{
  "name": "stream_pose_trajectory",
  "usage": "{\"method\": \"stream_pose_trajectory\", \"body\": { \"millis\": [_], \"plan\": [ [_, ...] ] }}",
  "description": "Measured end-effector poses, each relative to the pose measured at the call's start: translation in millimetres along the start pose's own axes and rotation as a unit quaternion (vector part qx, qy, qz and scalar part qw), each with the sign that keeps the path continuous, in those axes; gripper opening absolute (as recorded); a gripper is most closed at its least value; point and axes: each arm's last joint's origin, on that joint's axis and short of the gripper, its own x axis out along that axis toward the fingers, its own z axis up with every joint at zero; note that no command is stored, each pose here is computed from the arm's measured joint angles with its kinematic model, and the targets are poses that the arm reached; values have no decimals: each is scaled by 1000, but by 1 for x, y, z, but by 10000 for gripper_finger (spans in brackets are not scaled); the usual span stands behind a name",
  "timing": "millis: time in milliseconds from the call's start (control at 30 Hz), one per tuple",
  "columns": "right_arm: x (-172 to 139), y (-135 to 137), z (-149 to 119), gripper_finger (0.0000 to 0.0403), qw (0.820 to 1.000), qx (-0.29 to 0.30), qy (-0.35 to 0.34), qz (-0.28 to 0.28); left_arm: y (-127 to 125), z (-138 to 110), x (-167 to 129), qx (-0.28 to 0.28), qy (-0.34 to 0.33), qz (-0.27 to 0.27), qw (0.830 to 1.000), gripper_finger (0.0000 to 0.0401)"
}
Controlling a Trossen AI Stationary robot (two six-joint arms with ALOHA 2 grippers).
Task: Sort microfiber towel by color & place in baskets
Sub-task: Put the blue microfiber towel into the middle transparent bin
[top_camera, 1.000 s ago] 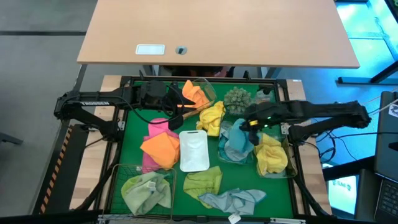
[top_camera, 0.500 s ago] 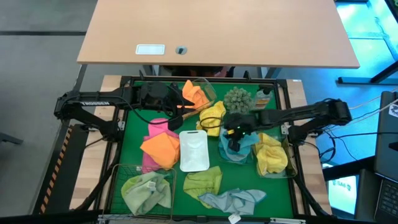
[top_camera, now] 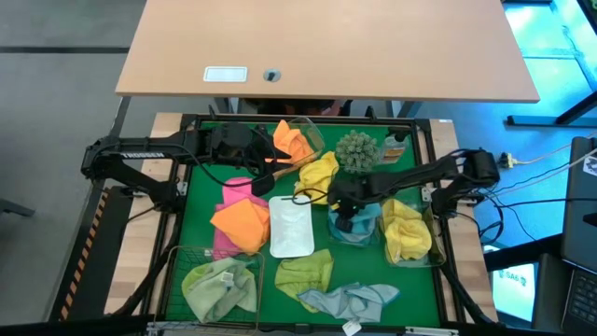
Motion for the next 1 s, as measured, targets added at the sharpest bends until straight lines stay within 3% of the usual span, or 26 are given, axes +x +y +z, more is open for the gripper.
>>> {"method": "stream_pose_trajectory", "body": {
  "millis": [433,633,767,1000],
  "plan": [
    [6,3,8,3,1000,0,6,3,0,0,-1,-1,2,-1,1000,104],
    [2,5,13,7,1000,0,5,16,1,-3,-17,-14,19,-17,1000,104],
    [2,5,12,42,1000,0,7,22,3,-11,-28,-44,64,-10,997,104],
    [2,6,12,140,999,17,14,37,5,-31,-36,-67,170,4,983,104]
  ]
}}
